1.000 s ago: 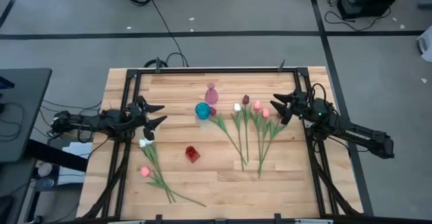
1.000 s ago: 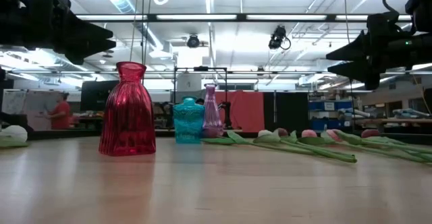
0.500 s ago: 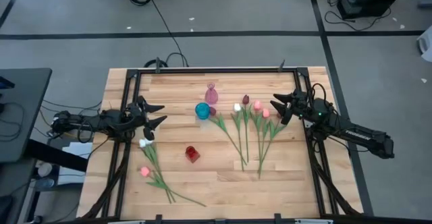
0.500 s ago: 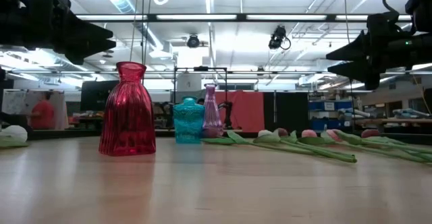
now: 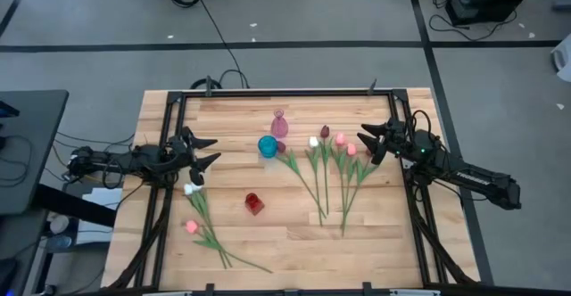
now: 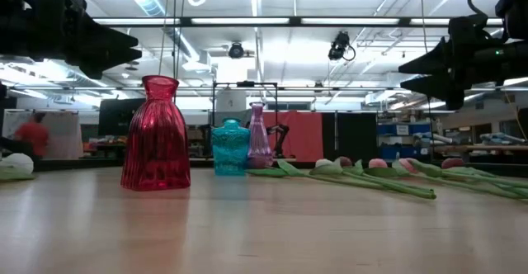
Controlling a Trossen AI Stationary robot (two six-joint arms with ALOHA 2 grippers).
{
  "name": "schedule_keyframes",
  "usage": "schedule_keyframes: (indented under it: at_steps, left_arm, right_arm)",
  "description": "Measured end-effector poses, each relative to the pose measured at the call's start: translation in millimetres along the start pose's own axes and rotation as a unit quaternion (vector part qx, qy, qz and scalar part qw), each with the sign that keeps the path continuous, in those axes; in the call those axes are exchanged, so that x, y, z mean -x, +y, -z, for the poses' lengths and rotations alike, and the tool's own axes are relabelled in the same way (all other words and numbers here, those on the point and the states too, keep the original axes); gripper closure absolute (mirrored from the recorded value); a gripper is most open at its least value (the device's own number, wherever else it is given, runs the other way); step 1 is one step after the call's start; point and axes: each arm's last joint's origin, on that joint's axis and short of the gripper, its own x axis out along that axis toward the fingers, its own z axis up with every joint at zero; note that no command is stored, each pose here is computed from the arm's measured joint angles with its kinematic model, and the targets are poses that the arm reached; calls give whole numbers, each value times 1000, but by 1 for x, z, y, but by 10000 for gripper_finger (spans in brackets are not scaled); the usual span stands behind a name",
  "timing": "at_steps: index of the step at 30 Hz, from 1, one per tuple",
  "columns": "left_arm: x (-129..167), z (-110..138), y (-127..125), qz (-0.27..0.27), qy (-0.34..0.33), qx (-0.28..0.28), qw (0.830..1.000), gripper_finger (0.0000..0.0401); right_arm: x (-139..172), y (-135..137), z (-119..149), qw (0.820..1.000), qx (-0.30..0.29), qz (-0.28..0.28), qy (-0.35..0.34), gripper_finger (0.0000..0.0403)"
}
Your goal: Sort flowers into vase by color
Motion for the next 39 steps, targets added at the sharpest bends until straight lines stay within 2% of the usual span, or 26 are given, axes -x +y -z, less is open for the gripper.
schedule_keyframes:
  at_steps: [28, 39]
  left_arm:
    - [0, 0, 0, 0, -2, 1, 1000, 174]
    - [1, -16, 0, 2, -76, 38, 996, 174]
  right_arm:
    - [0, 0, 0, 1000, 0, 0, 0, 163]
    - [0, 0, 0, 1000, 0, 0, 0, 163]
